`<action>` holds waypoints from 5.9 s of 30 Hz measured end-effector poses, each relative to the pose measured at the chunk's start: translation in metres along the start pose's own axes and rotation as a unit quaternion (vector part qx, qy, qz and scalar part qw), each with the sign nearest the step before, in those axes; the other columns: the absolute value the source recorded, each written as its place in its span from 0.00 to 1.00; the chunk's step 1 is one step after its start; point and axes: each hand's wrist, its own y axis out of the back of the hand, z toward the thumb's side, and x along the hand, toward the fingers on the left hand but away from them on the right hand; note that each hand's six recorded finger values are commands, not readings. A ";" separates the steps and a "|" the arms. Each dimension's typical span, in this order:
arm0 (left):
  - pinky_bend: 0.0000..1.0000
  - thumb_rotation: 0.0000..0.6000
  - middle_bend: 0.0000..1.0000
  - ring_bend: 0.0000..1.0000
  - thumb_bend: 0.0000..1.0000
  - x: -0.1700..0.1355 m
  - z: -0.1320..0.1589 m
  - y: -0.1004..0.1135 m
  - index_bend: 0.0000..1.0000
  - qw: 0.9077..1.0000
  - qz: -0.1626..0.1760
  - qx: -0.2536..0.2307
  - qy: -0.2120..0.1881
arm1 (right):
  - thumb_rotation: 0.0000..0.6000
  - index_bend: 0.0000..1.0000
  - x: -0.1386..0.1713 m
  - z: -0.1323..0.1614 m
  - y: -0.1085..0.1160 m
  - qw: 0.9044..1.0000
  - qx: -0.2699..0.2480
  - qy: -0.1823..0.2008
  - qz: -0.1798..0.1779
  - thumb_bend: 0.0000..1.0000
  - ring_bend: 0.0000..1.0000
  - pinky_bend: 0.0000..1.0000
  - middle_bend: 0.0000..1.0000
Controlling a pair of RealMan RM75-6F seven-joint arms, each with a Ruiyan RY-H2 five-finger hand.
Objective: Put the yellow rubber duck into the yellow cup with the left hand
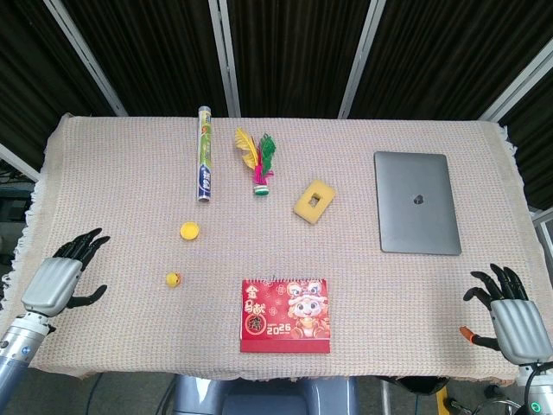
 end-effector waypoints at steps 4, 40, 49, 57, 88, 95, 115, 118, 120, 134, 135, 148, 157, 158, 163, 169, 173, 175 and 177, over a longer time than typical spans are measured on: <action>0.17 1.00 0.00 0.05 0.29 -0.001 0.000 0.001 0.09 1.000 0.003 0.001 0.000 | 1.00 0.43 0.000 0.000 0.000 1.000 0.001 0.001 0.000 0.03 0.00 0.00 0.18; 0.19 1.00 0.00 0.05 0.24 0.005 0.001 -0.002 0.16 1.000 -0.013 0.001 0.005 | 1.00 0.43 0.000 0.001 0.000 1.000 -0.001 0.002 -0.005 0.03 0.00 0.00 0.19; 0.19 1.00 0.00 0.06 0.25 0.006 0.006 -0.003 0.17 1.000 -0.021 -0.005 0.000 | 1.00 0.43 0.001 0.002 0.000 1.000 0.002 0.005 -0.005 0.03 0.00 0.00 0.19; 0.19 1.00 0.00 0.06 0.29 0.023 0.015 -0.002 0.19 0.999 -0.030 0.015 -0.024 | 1.00 0.43 0.000 0.002 0.000 1.000 0.001 0.005 -0.004 0.03 0.00 0.00 0.19; 0.20 1.00 0.00 0.08 0.32 0.068 0.082 -0.054 0.23 0.990 -0.123 0.027 -0.058 | 1.00 0.44 0.000 0.003 0.000 1.000 -0.005 0.011 -0.003 0.03 0.00 0.00 0.19; 0.20 1.00 0.00 0.08 0.32 0.077 0.089 -0.067 0.24 0.990 -0.132 0.022 -0.046 | 1.00 0.44 0.001 0.002 0.000 1.000 -0.007 0.010 -0.002 0.03 0.00 0.00 0.19; 0.19 1.00 0.00 0.08 0.33 0.086 0.109 -0.089 0.31 0.987 -0.152 0.019 -0.042 | 1.00 0.44 0.001 0.002 0.000 1.000 -0.011 0.009 -0.002 0.03 0.00 0.00 0.19; 0.19 1.00 0.00 0.08 0.33 0.085 0.107 -0.091 0.32 0.987 -0.155 0.016 -0.035 | 1.00 0.44 0.001 0.002 0.000 1.000 -0.011 0.009 -0.002 0.03 0.00 0.00 0.19; 0.19 1.00 0.00 0.08 0.33 0.085 0.105 -0.091 0.33 0.987 -0.155 0.015 -0.030 | 1.00 0.44 0.001 0.002 0.000 1.000 -0.011 0.009 -0.002 0.03 0.00 0.00 0.19; 0.19 1.00 0.00 0.08 0.33 0.085 0.096 -0.093 0.36 0.987 -0.163 -0.008 -0.006 | 1.00 0.44 0.001 0.002 0.000 1.000 -0.013 0.008 -0.003 0.03 0.00 0.00 0.19; 0.19 1.00 0.00 0.08 0.33 0.086 0.096 -0.093 0.36 0.986 -0.164 -0.010 -0.005 | 1.00 0.44 0.001 0.001 0.000 1.000 -0.014 0.007 -0.003 0.03 0.00 0.00 0.19; 0.18 1.00 0.00 0.08 0.33 0.091 0.103 -0.093 0.38 0.986 -0.164 -0.020 -0.006 | 1.00 0.44 0.001 0.000 0.001 1.000 -0.017 0.006 -0.004 0.03 0.00 0.00 0.19; 0.18 1.00 0.00 0.08 0.33 0.086 0.090 -0.087 0.38 0.987 -0.161 -0.012 0.000 | 1.00 0.44 0.002 0.001 0.001 1.000 -0.015 0.006 -0.006 0.03 0.00 0.00 0.19; 0.18 1.00 0.00 0.08 0.33 0.086 0.088 -0.087 0.38 0.987 -0.162 -0.011 0.002 | 1.00 0.44 0.002 0.001 0.001 1.000 -0.015 0.007 -0.006 0.03 0.00 0.00 0.19; 0.18 1.00 0.00 0.08 0.33 0.083 0.079 -0.089 0.38 0.986 -0.166 -0.010 0.010 | 1.00 0.44 0.002 0.001 0.001 1.000 -0.015 0.006 -0.006 0.03 0.00 0.00 0.19; 0.18 1.00 0.00 0.08 0.33 0.084 0.076 -0.095 0.39 0.985 -0.171 -0.013 0.015 | 1.00 0.44 0.002 0.001 0.001 1.000 -0.016 0.005 -0.006 0.03 0.00 0.00 0.19; 0.18 1.00 0.00 0.08 0.33 0.085 0.077 -0.097 0.39 0.985 -0.173 -0.014 0.014 | 1.00 0.44 0.002 0.000 0.001 1.000 -0.017 0.004 -0.006 0.03 0.00 0.00 0.19; 0.18 1.00 0.00 0.08 0.33 0.085 0.079 -0.097 0.39 0.985 -0.172 -0.015 0.012 | 1.00 0.44 0.002 0.000 0.001 1.000 -0.017 0.005 -0.006 0.03 0.00 0.00 0.19; 0.18 1.00 0.00 0.08 0.33 0.085 0.080 -0.096 0.39 0.985 -0.172 -0.016 0.010 | 1.00 0.44 0.002 0.000 0.001 1.000 -0.016 0.005 -0.006 0.03 0.00 0.00 0.19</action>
